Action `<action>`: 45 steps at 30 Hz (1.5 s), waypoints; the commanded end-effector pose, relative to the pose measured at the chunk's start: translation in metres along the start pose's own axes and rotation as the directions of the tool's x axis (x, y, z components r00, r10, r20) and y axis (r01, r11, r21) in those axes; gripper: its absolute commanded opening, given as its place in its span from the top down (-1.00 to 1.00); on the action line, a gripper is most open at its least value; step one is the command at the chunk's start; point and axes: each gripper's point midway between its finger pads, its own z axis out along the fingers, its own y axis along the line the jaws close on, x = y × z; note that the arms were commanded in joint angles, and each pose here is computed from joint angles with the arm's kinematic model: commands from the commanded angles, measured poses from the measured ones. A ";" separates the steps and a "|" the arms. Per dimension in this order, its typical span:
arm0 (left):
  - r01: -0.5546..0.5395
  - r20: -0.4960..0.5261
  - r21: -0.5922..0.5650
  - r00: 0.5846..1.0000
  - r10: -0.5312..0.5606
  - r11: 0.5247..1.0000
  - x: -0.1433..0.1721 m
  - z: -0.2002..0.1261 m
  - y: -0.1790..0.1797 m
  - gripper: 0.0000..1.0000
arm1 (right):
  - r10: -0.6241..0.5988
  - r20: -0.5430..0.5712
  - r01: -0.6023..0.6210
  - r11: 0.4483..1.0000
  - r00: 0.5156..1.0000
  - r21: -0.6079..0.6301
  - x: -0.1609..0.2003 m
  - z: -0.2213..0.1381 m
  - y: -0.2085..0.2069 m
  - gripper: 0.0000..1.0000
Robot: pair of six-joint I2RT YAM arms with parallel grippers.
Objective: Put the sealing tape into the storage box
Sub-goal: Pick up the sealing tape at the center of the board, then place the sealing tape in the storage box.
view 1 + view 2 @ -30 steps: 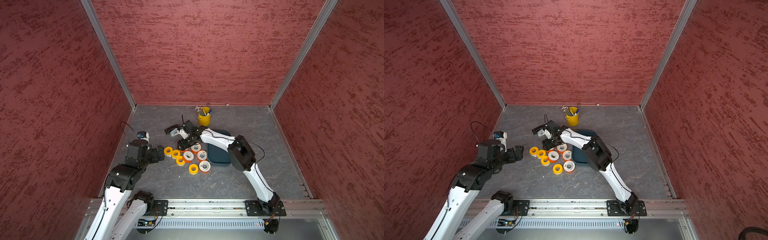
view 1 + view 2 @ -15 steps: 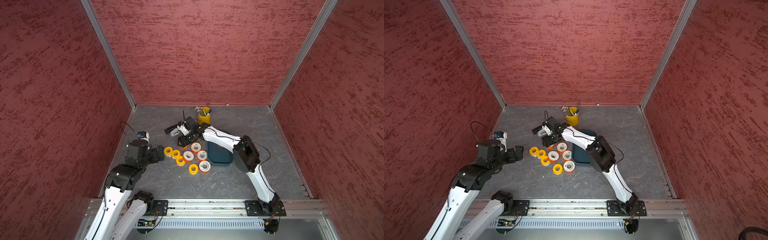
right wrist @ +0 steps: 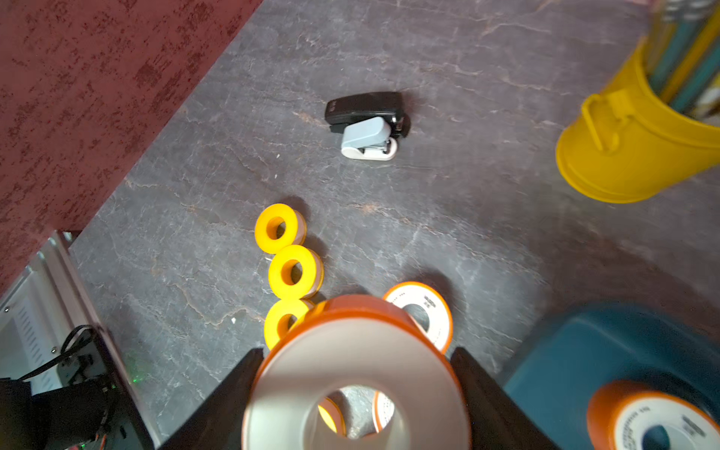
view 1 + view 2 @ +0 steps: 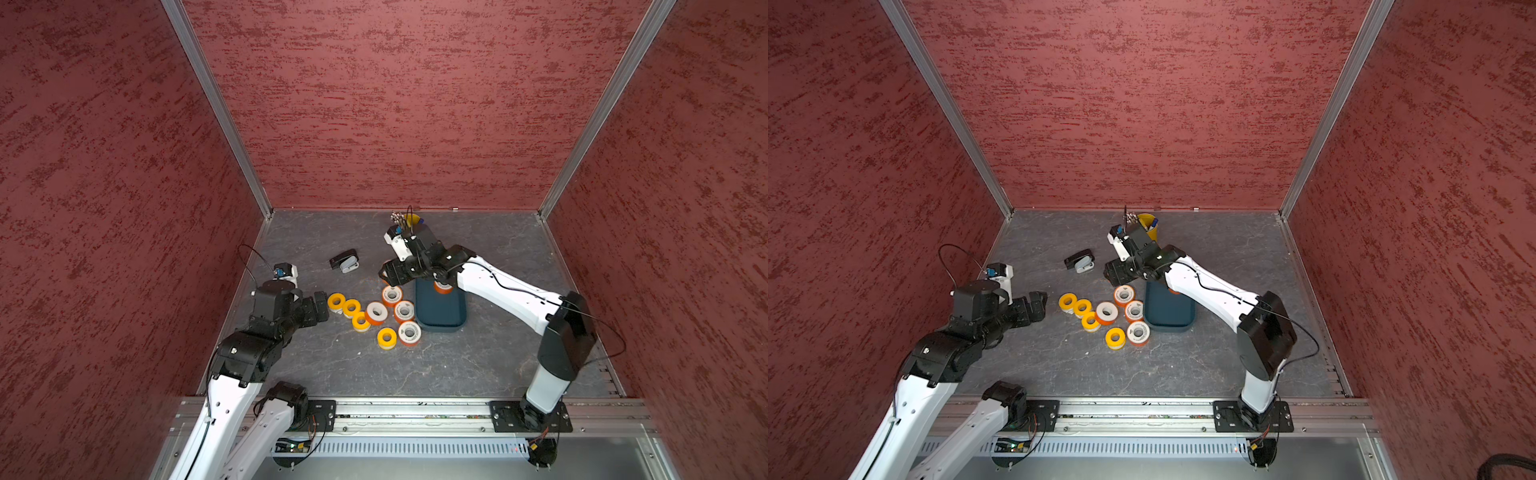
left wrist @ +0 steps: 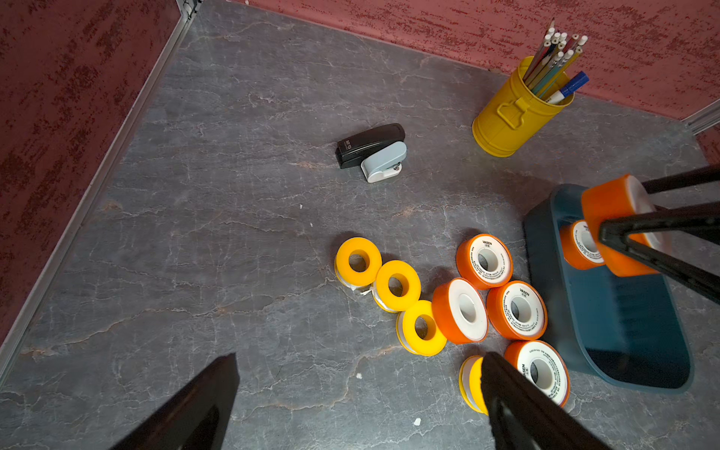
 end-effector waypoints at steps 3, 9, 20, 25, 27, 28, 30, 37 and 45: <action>0.005 0.021 0.016 1.000 -0.006 1.000 -0.004 0.000 -0.002 -0.99 | 0.059 0.055 -0.064 0.993 0.997 0.095 0.017 -0.017 -0.040 -0.32; 0.005 0.019 0.026 1.000 -0.005 1.000 -0.003 0.000 -0.003 -0.99 | 0.159 0.021 -0.160 0.977 0.987 0.143 0.058 -0.013 -0.080 -0.32; 0.009 0.015 0.025 1.000 -0.009 1.000 -0.003 0.001 -0.003 -0.99 | 0.220 -0.079 -0.200 0.958 0.972 0.208 0.087 0.026 -0.111 -0.31; 0.010 0.011 0.024 1.000 -0.011 1.000 -0.003 0.002 -0.002 -0.99 | 0.226 -0.088 -0.199 0.950 0.970 0.239 0.087 0.038 -0.119 -0.31; 0.010 0.010 0.024 1.000 -0.011 1.000 -0.003 0.002 -0.003 -0.99 | 0.227 -0.089 -0.200 0.950 0.970 0.240 0.087 0.042 -0.121 -0.31; 0.011 0.010 0.025 1.000 -0.011 1.000 -0.003 0.002 -0.003 -0.99 | 0.226 -0.094 -0.198 0.950 0.970 0.243 0.087 0.044 -0.122 -0.31; 0.011 0.010 0.024 1.000 -0.011 1.000 -0.003 0.002 -0.002 -0.99 | 0.219 -0.102 -0.187 0.948 0.970 0.257 0.089 0.048 -0.125 -0.33; 0.011 0.007 0.023 1.000 -0.012 1.000 -0.003 0.003 -0.002 -0.99 | 0.201 -0.091 -0.167 0.943 0.975 0.288 0.086 0.053 -0.133 -0.40; 0.014 0.009 0.020 1.000 -0.014 1.000 -0.003 0.003 -0.001 -0.99 | 0.188 -0.099 -0.154 0.947 0.977 0.281 0.085 0.059 -0.132 -0.49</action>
